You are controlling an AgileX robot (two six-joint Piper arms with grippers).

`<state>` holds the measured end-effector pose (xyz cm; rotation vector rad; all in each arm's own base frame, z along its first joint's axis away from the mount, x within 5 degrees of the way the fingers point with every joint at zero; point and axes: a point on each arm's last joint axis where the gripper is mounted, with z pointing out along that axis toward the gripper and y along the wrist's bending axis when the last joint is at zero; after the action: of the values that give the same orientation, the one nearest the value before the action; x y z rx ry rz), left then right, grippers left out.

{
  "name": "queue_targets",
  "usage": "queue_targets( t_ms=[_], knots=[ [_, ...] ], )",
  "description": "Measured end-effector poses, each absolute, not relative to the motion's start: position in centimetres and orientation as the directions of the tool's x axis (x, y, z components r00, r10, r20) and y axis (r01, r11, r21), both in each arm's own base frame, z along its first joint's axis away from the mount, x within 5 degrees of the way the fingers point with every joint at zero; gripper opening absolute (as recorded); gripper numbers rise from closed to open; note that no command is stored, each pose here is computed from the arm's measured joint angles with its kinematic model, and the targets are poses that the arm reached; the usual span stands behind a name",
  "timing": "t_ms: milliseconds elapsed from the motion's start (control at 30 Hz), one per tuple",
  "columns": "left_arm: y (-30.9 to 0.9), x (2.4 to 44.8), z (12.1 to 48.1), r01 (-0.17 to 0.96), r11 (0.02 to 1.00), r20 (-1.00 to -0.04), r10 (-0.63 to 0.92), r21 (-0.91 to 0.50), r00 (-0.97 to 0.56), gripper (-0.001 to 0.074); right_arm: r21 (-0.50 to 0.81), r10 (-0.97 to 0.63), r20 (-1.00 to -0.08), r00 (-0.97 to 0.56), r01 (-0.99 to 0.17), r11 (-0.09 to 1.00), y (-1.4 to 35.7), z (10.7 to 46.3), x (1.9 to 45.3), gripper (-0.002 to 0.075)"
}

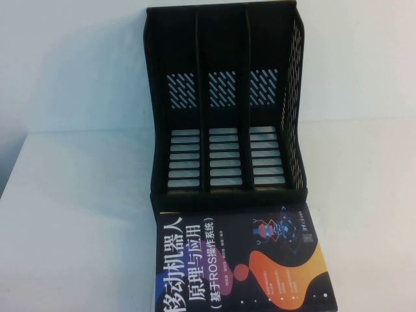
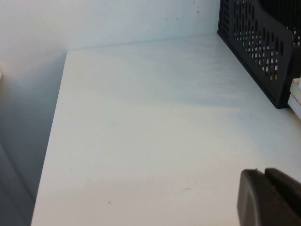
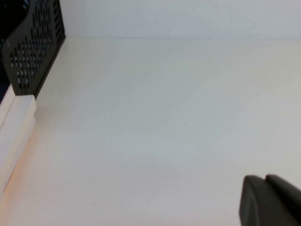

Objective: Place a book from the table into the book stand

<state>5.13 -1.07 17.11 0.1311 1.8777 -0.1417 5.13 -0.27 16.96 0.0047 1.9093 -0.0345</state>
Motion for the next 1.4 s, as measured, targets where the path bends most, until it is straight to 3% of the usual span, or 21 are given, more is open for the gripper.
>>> queue_targets(
  t_ms=[333,633,1400],
  knots=[
    [-1.07,5.13,17.11,0.162,0.986,-0.952,0.019,-0.032,-0.305,-0.0003,-0.022,-0.014,-0.943,-0.332,0.02,1.0,-0.27,16.96,5.13,-0.0002],
    [-0.62,5.2,17.11,0.075,0.997,-0.952,-0.011,-0.035,-0.306,-0.0003,-0.022,-0.014,-0.943,-0.332,0.02,1.0,-0.27,16.96,5.13,-0.0002],
    [-0.62,5.2,17.11,0.075,0.997,-0.952,-0.011,-0.035,-0.306,-0.0003,-0.022,-0.014,-0.943,-0.332,0.02,1.0,-0.27,16.96,5.13,-0.0002]
  ],
)
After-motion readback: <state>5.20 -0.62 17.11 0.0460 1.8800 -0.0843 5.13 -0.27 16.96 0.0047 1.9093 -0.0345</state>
